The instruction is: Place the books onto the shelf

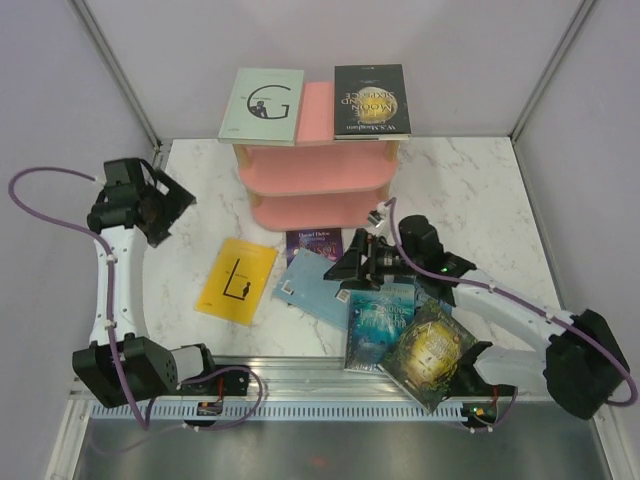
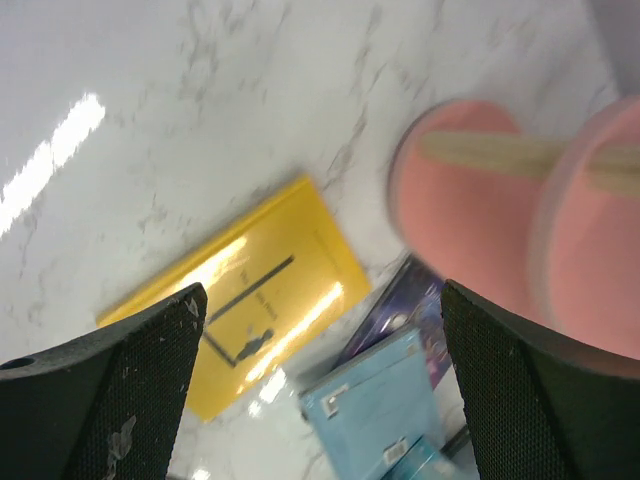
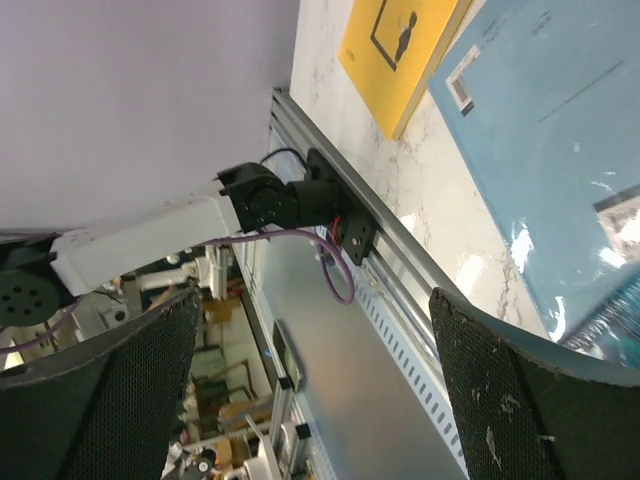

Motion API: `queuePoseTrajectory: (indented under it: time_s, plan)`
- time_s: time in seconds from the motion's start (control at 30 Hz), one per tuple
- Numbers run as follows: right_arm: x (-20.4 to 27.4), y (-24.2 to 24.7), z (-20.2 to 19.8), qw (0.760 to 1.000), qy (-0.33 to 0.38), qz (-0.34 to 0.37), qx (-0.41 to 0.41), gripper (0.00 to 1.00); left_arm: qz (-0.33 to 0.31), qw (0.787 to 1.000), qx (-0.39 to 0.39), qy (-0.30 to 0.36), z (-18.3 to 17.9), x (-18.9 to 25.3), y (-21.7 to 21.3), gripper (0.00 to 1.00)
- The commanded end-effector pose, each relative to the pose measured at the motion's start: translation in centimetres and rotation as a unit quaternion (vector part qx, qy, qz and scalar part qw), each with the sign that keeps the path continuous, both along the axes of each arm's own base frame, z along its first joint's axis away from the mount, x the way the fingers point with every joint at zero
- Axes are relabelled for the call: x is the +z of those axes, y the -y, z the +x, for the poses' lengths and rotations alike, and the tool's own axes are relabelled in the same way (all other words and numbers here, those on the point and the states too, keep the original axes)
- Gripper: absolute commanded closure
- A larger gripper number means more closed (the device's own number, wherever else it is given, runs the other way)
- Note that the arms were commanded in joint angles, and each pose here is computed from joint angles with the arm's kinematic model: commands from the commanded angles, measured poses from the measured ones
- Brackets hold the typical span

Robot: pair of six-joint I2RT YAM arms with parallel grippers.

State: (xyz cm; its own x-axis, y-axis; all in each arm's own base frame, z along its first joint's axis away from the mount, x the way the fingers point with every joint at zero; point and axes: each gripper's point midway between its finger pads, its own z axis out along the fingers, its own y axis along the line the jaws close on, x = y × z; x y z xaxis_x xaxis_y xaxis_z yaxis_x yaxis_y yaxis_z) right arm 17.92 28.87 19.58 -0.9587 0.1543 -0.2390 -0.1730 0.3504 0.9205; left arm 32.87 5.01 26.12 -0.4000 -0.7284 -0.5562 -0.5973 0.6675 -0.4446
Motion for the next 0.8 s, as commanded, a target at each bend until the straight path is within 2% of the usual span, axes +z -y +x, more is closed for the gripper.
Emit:
queuePoseTrajectory:
  time_s: [0.0, 0.03, 0.1, 0.23, 0.27, 0.4, 0.53, 0.63, 0.77]
  plan:
    - [-0.3, -4.2, 0.2, 0.999, 0.025, -0.027, 0.032, 0.02, -0.025, 0.997, -0.046, -0.051, -2.4, -5.8, 2.1, 0.0]
    - [0.5, -6.3, -0.4, 0.998, 0.036, -0.025, 0.047, 0.02, -0.032, 0.997, -0.045, -0.056, -2.6, -6.8, 2.3, 0.0]
    - [-1.3, -8.7, 0.0, 0.998, 0.01, -0.041, 0.052, 0.02, -0.043, 0.994, -0.05, -0.091, -4.1, -9.9, 2.7, 0.0]
    - [-1.2, -14.1, 1.7, 0.998, 0.0, -0.011, 0.055, 0.02, -0.044, 0.987, -0.068, -0.142, -6.4, -14.1, 3.0, 0.0]
    - [-2.8, -15.5, 2.3, 0.998, -0.01, -0.013, 0.055, 0.02, -0.047, 0.985, -0.073, -0.152, -6.6, -14.9, 3.1, 0.0]
    - [-3.5, -20.5, 3.2, 0.998, -0.023, 0.01, 0.066, 0.04, -0.066, 0.978, -0.088, -0.175, -7.5, -17.0, 3.5, 0.0]
    - [-6.3, -22.8, 3.9, 0.997, -0.044, 0.009, 0.066, 0.05, -0.069, 0.977, -0.099, -0.175, -7.8, -18.0, 3.7, 0.0]
    - [-9.9, -22.3, 4.6, 0.997, -0.047, -0.043, 0.041, 0.06, -0.08, 0.973, -0.104, -0.19, -8.1, -19.2, 4.0, 0.0]
    - [-16.3, -18.1, 4.9, 0.979, -0.047, -0.197, 0.005, 0.05, -0.088, 0.971, -0.105, -0.195, -7.7, -19.6, 4.1, 0.0]
